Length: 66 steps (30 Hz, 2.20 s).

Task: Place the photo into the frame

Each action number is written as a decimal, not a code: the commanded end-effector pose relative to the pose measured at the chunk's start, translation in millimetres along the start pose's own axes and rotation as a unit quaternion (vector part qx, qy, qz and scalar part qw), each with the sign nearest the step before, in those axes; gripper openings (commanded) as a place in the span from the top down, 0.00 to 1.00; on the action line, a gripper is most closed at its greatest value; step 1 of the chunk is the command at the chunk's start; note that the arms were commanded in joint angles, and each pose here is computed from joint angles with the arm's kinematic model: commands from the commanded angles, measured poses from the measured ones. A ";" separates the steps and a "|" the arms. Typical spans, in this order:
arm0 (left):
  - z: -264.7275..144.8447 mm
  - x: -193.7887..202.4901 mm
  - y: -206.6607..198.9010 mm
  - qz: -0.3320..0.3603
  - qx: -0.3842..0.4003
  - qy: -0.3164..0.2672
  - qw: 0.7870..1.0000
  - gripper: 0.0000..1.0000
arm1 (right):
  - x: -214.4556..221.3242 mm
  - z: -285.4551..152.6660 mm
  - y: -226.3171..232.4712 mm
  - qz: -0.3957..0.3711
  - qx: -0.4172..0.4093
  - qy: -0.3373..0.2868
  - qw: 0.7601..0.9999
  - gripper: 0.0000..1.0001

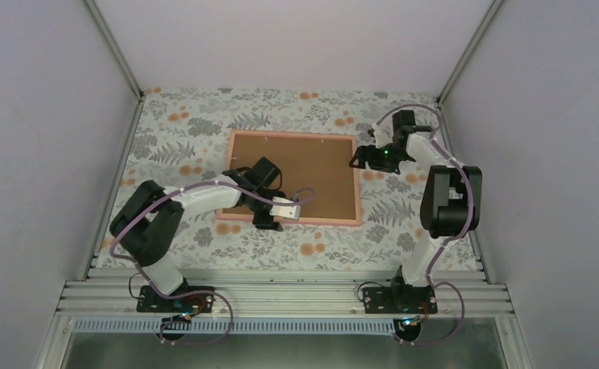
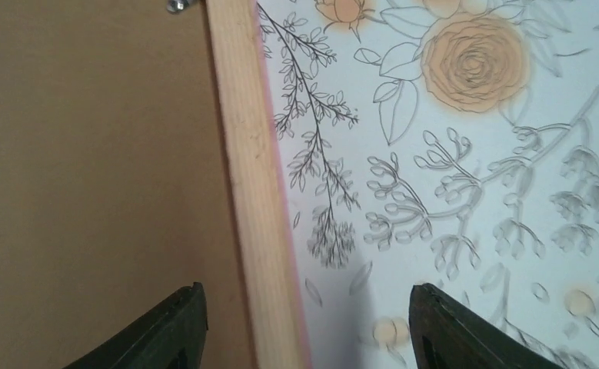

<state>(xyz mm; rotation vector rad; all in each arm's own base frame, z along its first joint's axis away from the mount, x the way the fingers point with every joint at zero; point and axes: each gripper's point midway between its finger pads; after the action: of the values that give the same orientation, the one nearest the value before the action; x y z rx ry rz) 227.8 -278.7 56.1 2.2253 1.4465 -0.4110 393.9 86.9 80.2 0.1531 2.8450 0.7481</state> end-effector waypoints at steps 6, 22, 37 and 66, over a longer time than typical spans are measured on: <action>53.6 -15.9 9.4 -0.001 -0.020 0.047 0.999 0.50 | 4.6 -37.3 -15.1 0.016 -0.106 -0.033 0.994 0.04; -17.6 -81.0 41.1 -0.004 -0.080 -0.047 0.996 0.98 | 47.4 -13.5 -13.8 0.142 -0.253 0.035 0.956 0.00; -39.2 -98.7 44.4 0.013 -0.087 -0.085 0.992 0.98 | 62.9 -3.2 9.0 0.249 -0.421 0.101 0.866 0.13; -127.2 -53.8 104.1 -0.062 -0.227 0.015 0.972 0.24 | -2.3 -72.7 78.2 0.108 -0.496 0.069 0.859 0.96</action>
<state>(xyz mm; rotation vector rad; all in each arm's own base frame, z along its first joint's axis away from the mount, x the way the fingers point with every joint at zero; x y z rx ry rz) 277.6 -305.9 162.3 1.9115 1.5006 -0.1594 369.4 119.6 109.6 0.4968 2.4174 2.0734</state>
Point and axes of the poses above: each gripper's point midway between its finger pads, its own z axis out along the fingers, its own y axis along the line the jaws close on, x = y × z, and after that the axes turned 14 degrees about z, right-handed
